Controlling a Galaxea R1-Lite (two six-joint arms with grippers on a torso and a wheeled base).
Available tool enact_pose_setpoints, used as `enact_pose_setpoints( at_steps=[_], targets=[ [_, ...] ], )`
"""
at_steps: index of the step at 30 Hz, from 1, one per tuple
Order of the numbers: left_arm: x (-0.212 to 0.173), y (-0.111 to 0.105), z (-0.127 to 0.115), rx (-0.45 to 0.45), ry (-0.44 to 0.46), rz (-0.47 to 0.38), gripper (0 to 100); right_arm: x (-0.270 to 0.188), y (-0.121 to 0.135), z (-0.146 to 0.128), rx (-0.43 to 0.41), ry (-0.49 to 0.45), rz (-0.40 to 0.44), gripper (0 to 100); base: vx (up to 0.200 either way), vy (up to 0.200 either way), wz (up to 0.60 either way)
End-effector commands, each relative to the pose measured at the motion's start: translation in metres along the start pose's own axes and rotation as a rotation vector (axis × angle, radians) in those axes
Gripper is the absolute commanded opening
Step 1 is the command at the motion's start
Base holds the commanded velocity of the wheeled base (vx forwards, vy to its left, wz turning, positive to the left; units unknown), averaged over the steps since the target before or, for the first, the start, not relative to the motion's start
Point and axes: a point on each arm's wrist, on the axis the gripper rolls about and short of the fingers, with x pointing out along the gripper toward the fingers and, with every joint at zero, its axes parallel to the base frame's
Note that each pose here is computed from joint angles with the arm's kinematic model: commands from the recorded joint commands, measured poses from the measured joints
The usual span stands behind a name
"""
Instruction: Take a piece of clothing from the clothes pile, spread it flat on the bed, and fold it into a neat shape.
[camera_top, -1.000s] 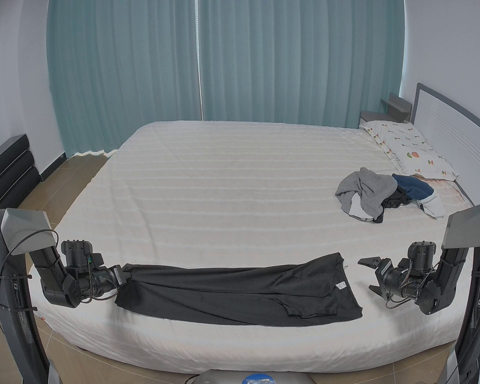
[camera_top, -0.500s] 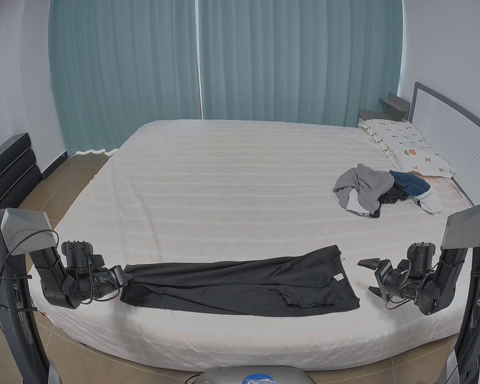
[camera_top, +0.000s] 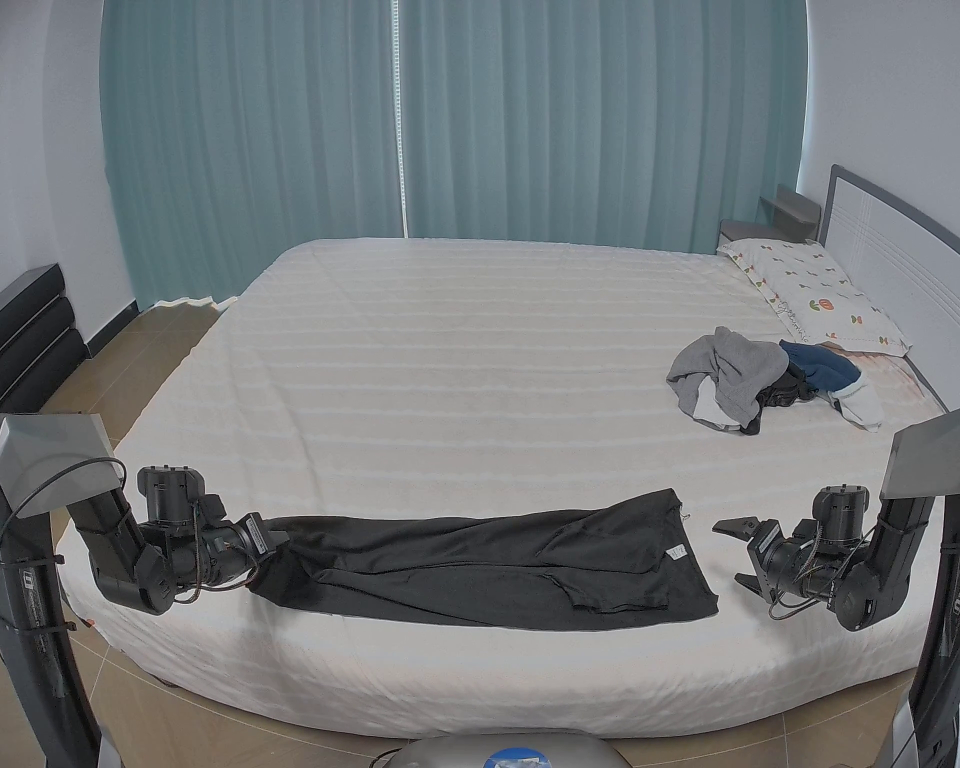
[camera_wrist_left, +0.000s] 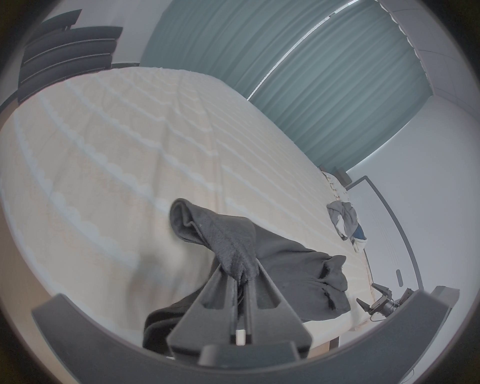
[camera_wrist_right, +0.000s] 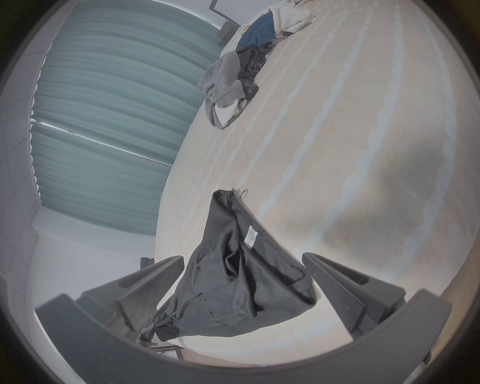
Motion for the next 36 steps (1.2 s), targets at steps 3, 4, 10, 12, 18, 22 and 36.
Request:
enact_pose_setpoints(
  at_steps=[3, 4, 10, 12, 18, 22, 36],
  targets=[
    [-0.006, -0.034, 0.002, 0.040, -0.035, -0.044, 0, 0.000, 0.000, 0.000, 0.001, 0.000, -0.001, 100, 0.000, -0.200, 0.00],
    [-0.005, -0.042, 0.001, 0.044, -0.047, -0.035, 0, 0.000, -0.001, 0.000, 0.002, 0.002, -0.003, 100, 0.000, -0.200, 0.00],
    [0.001, -0.075, -0.002, 0.082, -0.018, 0.004, 0, 0.000, -0.001, 0.000, -0.001, 0.003, -0.004, 100, 0.000, -0.200, 0.00],
    [0.001, -0.089, 0.000, 0.097, -0.009, 0.015, 0, 0.000, -0.002, -0.001, -0.002, 0.003, -0.006, 100, 0.000, -0.200, 0.00],
    [0.008, -0.127, -0.002, 0.138, 0.043, 0.064, 0, 0.001, -0.001, -0.003, -0.004, 0.010, -0.006, 100, 0.000, -0.200, 0.00],
    [0.014, -0.147, -0.008, 0.169, 0.083, 0.080, 0, 0.000, -0.002, -0.003, -0.005, 0.011, -0.007, 100, 0.000, -0.200, 0.00],
    [0.044, -0.194, -0.039, 0.251, 0.215, 0.041, 0, 0.000, -0.002, -0.003, -0.018, 0.012, -0.010, 100, 0.000, -0.200, 0.00]
  ],
)
